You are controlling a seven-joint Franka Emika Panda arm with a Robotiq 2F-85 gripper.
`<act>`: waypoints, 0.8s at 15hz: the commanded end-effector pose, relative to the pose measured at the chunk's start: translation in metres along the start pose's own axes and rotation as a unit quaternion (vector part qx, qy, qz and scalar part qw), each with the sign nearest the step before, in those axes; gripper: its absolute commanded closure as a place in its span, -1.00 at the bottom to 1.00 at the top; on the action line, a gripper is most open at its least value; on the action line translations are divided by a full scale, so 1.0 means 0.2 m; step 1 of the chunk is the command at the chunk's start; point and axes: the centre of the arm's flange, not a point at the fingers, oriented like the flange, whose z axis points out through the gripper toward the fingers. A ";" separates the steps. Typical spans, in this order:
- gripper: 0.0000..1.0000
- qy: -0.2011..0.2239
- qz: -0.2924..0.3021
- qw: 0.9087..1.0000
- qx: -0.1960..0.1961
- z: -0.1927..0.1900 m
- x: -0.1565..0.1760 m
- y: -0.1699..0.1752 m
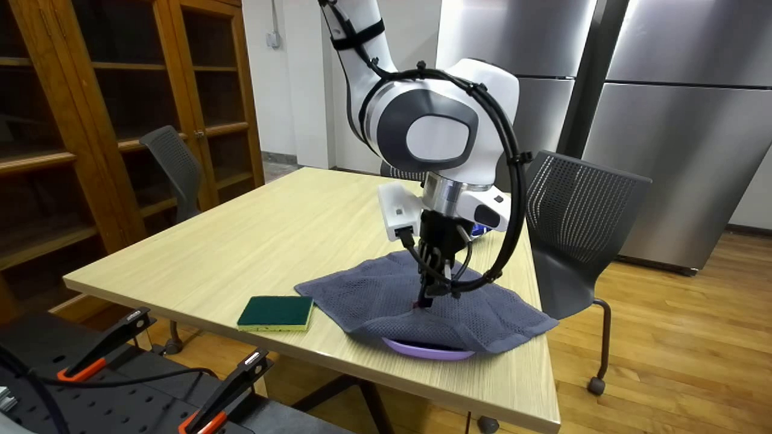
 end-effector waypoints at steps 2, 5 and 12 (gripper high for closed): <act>1.00 0.008 0.007 1.000 0.002 -0.10 -0.08 0.14; 1.00 0.010 0.019 1.000 -0.002 -0.11 -0.10 0.22; 1.00 0.006 0.043 0.999 -0.008 -0.10 -0.16 0.35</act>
